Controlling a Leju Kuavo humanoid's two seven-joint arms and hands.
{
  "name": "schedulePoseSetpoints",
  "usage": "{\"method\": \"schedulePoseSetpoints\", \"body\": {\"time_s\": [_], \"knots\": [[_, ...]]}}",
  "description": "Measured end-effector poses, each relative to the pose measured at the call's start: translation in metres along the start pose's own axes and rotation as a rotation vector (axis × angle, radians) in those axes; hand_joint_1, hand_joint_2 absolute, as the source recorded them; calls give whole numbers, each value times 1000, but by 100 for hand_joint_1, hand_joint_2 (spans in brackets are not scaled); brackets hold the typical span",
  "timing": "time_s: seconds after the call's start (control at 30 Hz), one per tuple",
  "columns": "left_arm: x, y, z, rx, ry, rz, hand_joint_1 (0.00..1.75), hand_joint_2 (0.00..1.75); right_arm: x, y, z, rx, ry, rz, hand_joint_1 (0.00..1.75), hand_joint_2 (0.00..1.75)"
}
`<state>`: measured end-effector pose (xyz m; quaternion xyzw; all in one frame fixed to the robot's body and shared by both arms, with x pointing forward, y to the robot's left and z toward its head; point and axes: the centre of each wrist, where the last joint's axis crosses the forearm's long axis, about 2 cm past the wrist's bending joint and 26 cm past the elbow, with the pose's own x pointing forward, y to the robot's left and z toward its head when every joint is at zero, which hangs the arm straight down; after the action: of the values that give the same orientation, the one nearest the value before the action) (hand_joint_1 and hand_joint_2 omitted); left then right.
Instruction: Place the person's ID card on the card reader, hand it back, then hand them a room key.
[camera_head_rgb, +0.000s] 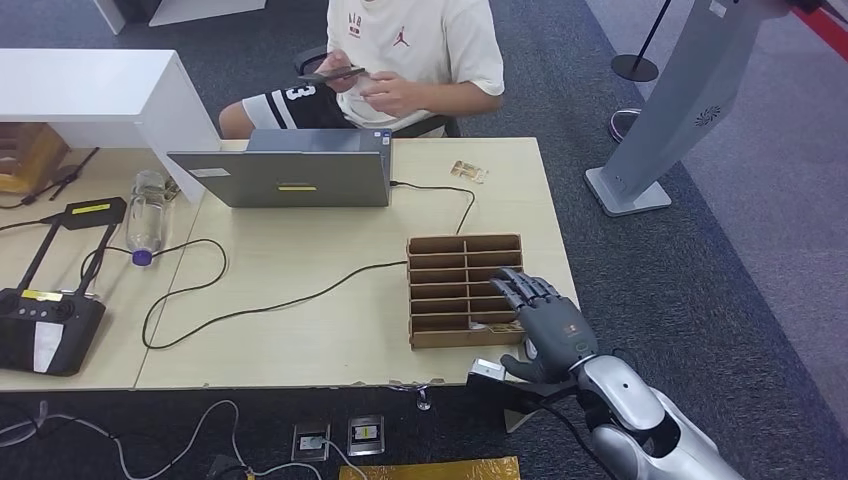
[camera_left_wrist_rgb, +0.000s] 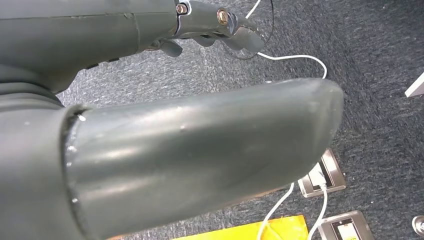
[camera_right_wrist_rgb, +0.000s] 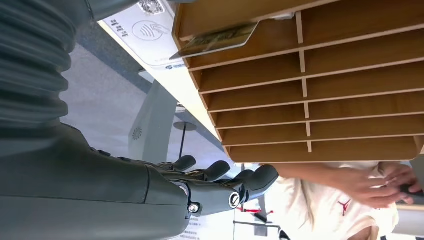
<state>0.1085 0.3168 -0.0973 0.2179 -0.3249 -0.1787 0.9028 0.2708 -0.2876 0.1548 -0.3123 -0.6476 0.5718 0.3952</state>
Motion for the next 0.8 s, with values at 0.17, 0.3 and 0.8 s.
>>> {"method": "schedulePoseSetpoints", "body": {"time_s": [0.17,0.3,0.8], "knots": [[0,0,0,-1,0,0,0,0,1,6,0,13,0,-19,0,175],[0,0,0,-2,0,0,0,0,0,11,1,19,9,-29,0,175],[0,0,0,-7,3,2,0,0,-3,24,-1,41,21,-45,0,175]]}}
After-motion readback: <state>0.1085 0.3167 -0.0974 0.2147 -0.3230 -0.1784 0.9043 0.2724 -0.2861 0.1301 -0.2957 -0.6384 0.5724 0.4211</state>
